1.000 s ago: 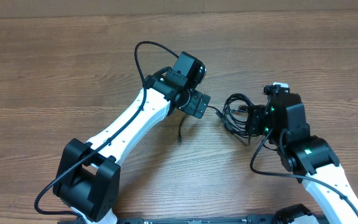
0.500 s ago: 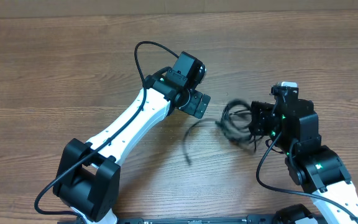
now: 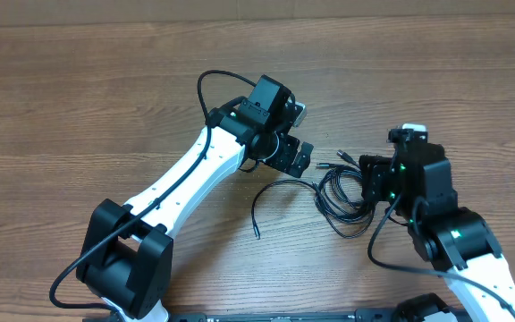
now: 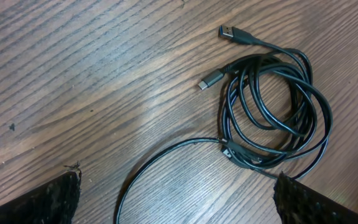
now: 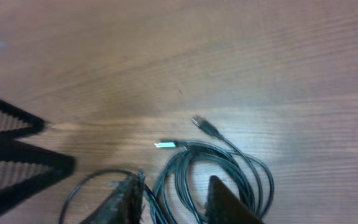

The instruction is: Untangle cables

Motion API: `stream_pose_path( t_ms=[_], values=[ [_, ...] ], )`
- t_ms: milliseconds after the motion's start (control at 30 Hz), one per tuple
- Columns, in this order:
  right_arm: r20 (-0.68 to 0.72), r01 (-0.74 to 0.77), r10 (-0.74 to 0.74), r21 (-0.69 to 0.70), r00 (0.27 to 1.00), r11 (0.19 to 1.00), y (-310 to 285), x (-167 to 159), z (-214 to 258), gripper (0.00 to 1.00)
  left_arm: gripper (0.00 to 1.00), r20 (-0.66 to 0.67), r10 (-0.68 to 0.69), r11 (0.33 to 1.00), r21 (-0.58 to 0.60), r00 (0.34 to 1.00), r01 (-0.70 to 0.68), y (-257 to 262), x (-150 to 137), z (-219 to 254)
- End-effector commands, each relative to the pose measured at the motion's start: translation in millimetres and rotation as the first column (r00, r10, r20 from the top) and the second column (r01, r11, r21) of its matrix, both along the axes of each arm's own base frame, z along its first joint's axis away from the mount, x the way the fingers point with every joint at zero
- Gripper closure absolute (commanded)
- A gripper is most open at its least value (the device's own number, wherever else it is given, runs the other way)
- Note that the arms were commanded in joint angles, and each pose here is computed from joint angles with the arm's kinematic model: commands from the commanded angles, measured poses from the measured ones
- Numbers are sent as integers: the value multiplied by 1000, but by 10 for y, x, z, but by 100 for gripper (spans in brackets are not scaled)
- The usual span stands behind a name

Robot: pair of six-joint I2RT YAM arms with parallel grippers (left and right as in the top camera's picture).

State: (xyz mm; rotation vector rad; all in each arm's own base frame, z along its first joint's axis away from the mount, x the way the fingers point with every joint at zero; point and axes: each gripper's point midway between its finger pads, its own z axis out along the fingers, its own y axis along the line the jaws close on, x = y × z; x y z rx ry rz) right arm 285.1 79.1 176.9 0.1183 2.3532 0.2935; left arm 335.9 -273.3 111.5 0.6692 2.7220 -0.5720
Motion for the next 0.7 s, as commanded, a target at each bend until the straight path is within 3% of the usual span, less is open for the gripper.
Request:
stream_pose_path(
  t_ms=[0, 133, 400, 667],
  values=[
    [-73, 21, -25, -58, 997, 998, -60, 59, -157, 51, 1, -10, -3, 1000, -24, 1000, 3, -39, 14, 12],
    [-200, 11, -31, -98, 979, 995, -62, 53, -508, 45, 0, -4, -3, 1000, -28, 1000, 3, -47, 27, 19],
    [-389, -12, -53, -163, 920, 987, -88, 12, -1085, 44, 0, -4, -3, 1000, -28, 1000, 3, -47, 27, 19],
    [-424, -5, -114, -269, 899, 963, -266, -38, -1216, 40, 0, -4, -3, 1000, -28, 1000, 3, -47, 27, 19]
  ],
)
